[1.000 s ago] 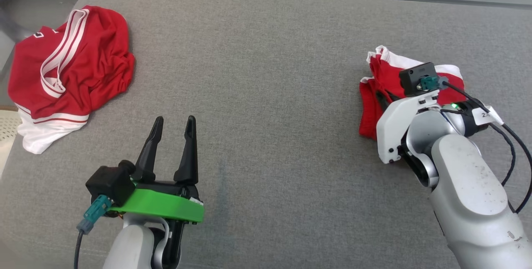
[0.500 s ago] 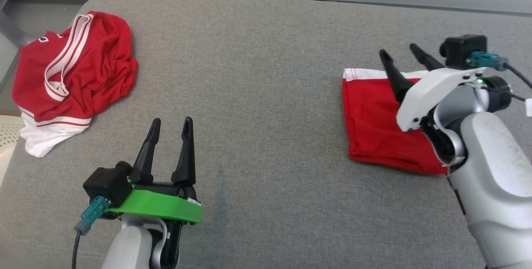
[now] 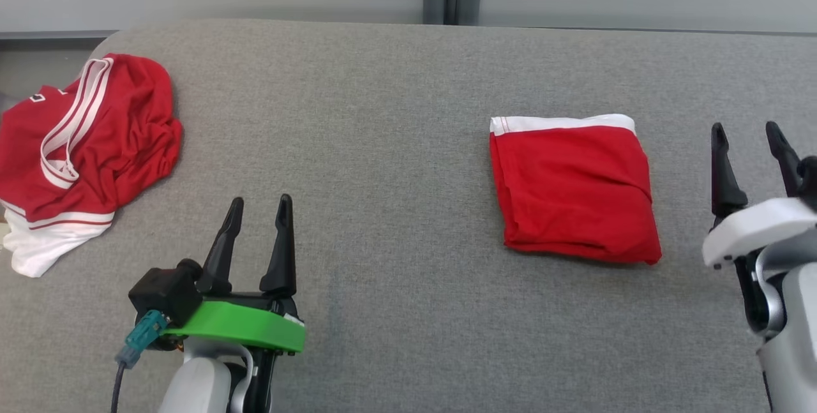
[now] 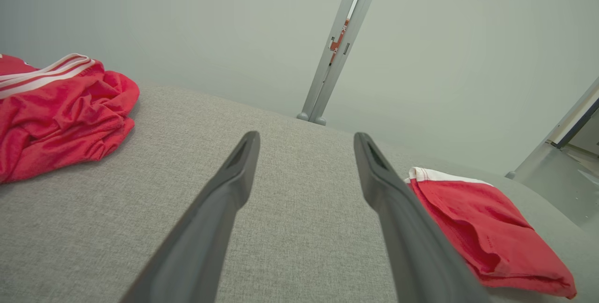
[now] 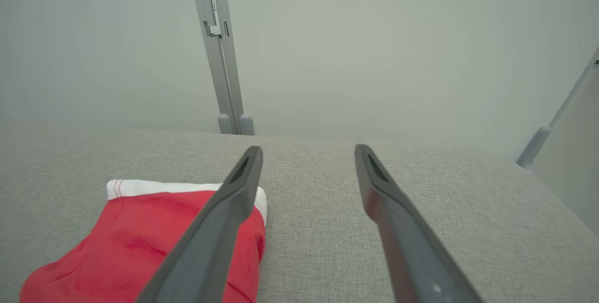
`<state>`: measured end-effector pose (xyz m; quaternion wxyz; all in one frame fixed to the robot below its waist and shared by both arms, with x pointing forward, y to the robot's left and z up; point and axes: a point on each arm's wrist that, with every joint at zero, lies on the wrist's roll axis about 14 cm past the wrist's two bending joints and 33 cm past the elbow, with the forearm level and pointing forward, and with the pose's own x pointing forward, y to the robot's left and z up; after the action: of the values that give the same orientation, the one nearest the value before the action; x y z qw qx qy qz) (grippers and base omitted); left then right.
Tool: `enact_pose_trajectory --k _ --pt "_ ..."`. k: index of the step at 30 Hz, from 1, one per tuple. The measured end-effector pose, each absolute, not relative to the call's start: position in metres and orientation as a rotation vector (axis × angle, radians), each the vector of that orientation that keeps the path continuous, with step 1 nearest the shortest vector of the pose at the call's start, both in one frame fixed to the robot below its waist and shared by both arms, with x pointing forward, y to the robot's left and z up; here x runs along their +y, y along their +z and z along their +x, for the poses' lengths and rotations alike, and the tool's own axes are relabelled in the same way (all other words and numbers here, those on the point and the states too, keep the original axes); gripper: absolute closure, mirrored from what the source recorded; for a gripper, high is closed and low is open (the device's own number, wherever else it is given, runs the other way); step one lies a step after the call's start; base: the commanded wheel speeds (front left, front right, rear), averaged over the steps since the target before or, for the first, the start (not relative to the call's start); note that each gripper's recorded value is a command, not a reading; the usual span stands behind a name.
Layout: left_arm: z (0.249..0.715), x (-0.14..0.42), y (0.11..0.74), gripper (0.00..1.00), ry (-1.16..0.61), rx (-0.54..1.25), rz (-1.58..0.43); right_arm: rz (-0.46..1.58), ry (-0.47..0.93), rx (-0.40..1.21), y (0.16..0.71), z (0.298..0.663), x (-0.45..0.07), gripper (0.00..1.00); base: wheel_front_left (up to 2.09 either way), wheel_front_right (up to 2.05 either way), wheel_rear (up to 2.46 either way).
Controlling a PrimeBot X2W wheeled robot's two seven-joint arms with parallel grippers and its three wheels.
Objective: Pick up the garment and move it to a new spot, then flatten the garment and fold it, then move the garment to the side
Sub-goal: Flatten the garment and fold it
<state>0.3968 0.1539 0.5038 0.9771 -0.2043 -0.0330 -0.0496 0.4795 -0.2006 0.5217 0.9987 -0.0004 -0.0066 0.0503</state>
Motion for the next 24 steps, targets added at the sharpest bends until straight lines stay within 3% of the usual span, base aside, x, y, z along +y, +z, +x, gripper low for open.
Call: enact_pose_trajectory --k 12,24 --pt "0.398 0.154 0.509 0.0 -0.103 -0.085 -0.38 0.061 0.077 -0.088 0.512 0.412 -0.192 0.0 0.0 0.0 0.0" --pt "0.391 0.14 0.507 0.0 -0.141 -0.069 -0.364 0.083 0.065 -0.112 0.519 0.378 -0.192 0.0 0.0 0.0 0.0"
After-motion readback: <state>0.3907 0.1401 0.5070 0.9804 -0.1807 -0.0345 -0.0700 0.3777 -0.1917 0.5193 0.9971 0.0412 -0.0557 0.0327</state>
